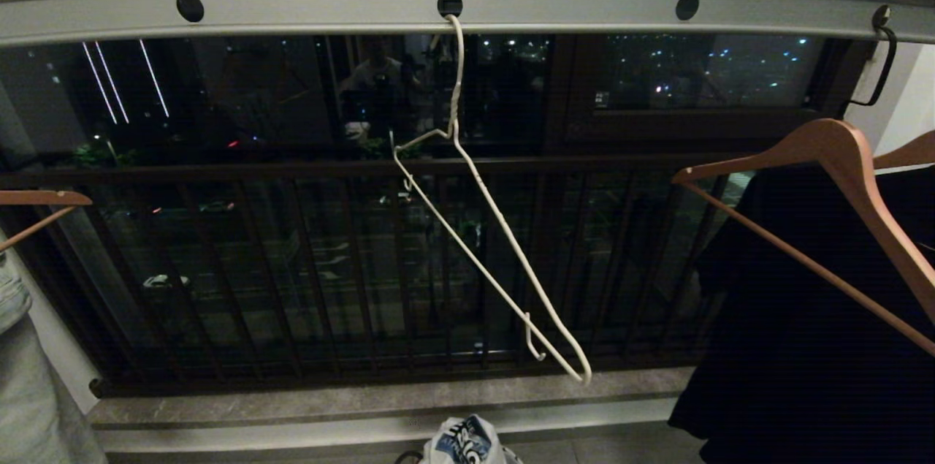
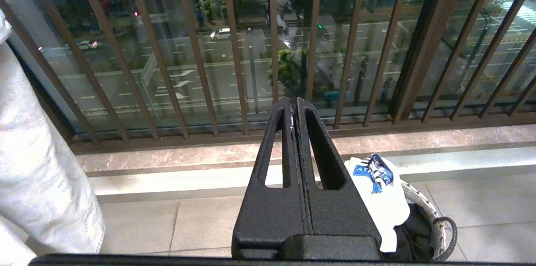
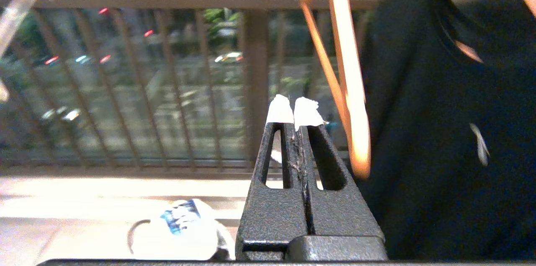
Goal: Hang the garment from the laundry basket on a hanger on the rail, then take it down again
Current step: Pick up the clothes rack on the clothesline
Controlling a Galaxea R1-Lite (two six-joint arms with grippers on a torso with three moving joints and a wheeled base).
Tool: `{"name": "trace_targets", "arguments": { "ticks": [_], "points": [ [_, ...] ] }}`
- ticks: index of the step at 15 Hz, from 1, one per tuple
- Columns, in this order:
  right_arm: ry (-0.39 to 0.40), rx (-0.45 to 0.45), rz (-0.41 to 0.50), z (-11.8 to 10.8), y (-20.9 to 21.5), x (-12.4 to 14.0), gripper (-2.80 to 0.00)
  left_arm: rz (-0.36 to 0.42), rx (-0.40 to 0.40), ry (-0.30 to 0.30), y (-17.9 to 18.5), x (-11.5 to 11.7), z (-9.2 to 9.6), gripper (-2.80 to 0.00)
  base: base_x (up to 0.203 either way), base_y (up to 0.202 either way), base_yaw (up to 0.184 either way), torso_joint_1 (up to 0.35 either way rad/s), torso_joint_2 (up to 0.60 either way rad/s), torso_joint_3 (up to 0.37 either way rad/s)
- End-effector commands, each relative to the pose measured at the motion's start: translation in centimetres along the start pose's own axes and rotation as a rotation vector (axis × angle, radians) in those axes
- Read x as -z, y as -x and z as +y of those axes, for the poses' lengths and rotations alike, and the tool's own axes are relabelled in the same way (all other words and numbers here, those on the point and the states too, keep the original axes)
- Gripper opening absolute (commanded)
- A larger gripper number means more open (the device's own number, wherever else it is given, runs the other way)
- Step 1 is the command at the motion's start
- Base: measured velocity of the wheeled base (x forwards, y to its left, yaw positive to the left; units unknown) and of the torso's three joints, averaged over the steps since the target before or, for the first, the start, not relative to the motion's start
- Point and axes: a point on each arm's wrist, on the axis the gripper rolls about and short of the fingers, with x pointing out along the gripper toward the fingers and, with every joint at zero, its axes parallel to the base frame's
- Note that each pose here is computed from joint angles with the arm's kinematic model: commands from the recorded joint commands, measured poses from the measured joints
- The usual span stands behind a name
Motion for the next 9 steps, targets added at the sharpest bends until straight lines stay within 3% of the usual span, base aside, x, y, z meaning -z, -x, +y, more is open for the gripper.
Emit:
{"name": "trace_targets", "arguments": {
  "ticks": [1,4,9],
  "points": [
    [-0.009,-0.051,0.093,-0.1,-4.7,-4.2,-2.8,0.0,0.0,0.0,0.0,0.0,0.0,-2.8,0.0,0.0,0.0,0.0,0.0,0.0],
    [-0.017,-0.163,0.124,0.0,-9.2,-7.9,-2.8,0.0,0.0,0.0,0.0,0.0,0.0,-2.8,0.0,0.0,0.0,0.0,0.0,0.0],
    [-0.074,-0.438,0.189,3.6,-14.8,-10.4,-2.8,0.0,-0.002,0.0,0.0,0.0,0.0,-2.8,0.0,0.0,0.0,0.0,0.0,0.0]
  ]
}}
